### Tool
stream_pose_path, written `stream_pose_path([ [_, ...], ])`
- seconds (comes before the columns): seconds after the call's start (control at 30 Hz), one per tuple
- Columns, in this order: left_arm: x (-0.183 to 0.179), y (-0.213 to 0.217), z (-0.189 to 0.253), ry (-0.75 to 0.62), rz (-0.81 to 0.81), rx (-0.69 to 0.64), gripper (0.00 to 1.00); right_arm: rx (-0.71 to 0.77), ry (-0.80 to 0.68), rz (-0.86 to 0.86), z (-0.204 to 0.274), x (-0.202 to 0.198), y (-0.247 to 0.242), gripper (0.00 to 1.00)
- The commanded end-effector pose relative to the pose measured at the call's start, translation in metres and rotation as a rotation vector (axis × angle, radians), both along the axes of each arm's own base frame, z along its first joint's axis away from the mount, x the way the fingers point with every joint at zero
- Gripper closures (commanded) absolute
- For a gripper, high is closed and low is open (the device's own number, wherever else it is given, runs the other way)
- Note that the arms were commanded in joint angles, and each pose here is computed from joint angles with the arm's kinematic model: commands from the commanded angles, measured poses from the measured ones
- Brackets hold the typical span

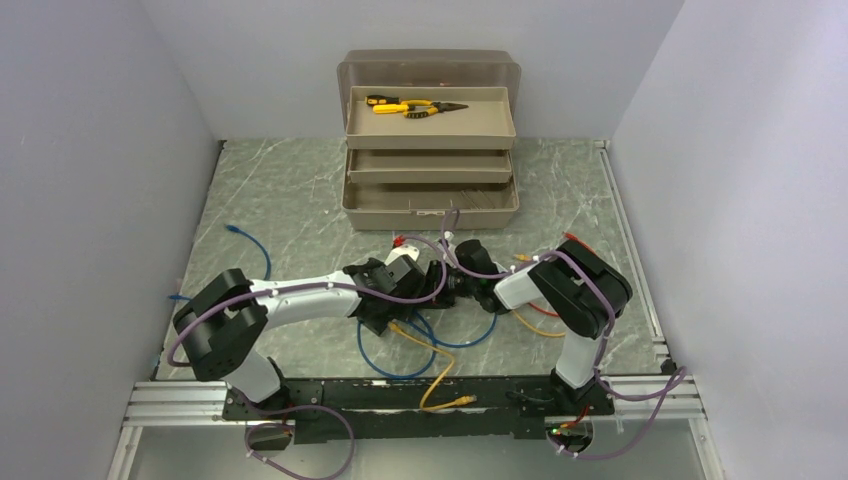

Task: Pull the plug from the switch port
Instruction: Pull the connector from the switch port.

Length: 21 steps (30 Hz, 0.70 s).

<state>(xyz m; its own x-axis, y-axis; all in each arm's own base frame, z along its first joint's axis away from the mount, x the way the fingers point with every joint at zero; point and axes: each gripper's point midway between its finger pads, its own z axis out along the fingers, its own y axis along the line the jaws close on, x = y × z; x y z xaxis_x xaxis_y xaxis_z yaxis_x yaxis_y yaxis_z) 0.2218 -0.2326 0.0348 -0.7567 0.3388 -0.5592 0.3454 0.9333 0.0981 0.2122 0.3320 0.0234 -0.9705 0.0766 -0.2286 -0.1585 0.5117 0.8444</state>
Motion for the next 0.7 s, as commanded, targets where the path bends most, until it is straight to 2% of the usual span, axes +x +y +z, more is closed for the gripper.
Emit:
stream_pose_path([
  [0.0,0.014,0.01,0.006,-0.06,0.096,0.034,0.21,-0.028,0.01,0.029,-0.006,-0.015,-0.01,1.0],
  [0.43,0.015,0.01,0.001,-0.056,0.124,0.026,0.22,-0.022,0.013,0.046,-0.005,-0.024,-0.015,1.0],
  [0.6,0.011,-0.007,0.021,-0.076,0.08,-0.13,0.22,-0.011,-0.019,0.016,0.003,-0.017,-0.018,1.0],
  [0.63,0.01,-0.009,0.029,-0.09,0.075,-0.169,0.21,-0.007,-0.03,0.01,0.006,-0.015,-0.019,0.98],
  [0.67,0.01,-0.012,0.039,-0.106,0.067,-0.212,0.21,-0.005,-0.043,0.004,0.009,-0.013,-0.02,0.9],
])
